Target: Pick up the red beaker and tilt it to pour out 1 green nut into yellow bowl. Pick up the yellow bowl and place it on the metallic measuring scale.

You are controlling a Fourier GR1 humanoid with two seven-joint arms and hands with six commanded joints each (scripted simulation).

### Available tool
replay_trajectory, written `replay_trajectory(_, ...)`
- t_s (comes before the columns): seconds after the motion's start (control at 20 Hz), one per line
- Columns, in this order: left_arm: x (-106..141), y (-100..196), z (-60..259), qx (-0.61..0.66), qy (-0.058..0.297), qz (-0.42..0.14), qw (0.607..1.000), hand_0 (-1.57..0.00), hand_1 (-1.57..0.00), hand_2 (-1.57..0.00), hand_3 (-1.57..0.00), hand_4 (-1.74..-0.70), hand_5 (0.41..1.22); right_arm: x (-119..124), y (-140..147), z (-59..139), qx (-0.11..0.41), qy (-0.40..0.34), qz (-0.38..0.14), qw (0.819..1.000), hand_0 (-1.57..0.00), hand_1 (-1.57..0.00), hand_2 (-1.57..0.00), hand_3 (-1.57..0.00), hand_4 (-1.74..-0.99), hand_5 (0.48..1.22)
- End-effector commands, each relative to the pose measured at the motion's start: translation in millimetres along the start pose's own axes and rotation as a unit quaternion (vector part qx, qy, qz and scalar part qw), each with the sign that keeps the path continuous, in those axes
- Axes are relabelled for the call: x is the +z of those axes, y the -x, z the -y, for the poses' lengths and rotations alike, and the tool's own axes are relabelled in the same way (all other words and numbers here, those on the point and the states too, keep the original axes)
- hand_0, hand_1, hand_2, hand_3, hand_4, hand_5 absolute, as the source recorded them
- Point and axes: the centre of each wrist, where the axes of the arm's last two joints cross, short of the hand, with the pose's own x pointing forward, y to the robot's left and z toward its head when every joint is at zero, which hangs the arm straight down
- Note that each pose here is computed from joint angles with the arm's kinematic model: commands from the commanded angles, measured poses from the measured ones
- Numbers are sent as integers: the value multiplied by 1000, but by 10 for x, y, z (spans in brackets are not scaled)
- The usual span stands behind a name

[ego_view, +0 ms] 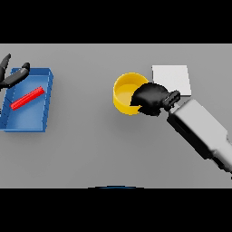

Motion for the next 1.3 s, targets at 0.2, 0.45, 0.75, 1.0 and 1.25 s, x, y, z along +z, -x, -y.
replay_trajectory(0.2,31,36,-2,9,5,-3,1000,1,1,1,1,-812,710,125,123,130,-7,20,-40,999,-1538,-1569,-1488,-1190,-1740,1220)
replay_trajectory(0.45,63,31,-25,16,6,-8,1000,1,1,1,1,-837,737,240,465,212,-10,65,-86,994,-1560,-1570,-1533,-1156,-1741,1221)
replay_trajectory(0.75,82,-19,-21,18,6,-23,1000,1,1,1,1,-852,760,272,899,119,-28,81,-151,985,-1568,-1571,-1553,-1154,-1741,1221)
replay_trajectory(1.0,128,-35,-20,19,4,-26,999,1,1,1,1,-865,779,266,1185,-27,-57,81,-187,977,-1570,-1571,-1500,-1181,-1741,1221)
replay_trajectory(1.25,87,-71,-7,7,2,-30,1000,1,1,1,1,-858,804,216,1311,-200,-77,77,-197,974,-1571,-1571,-1398,-1342,-1741,1221)
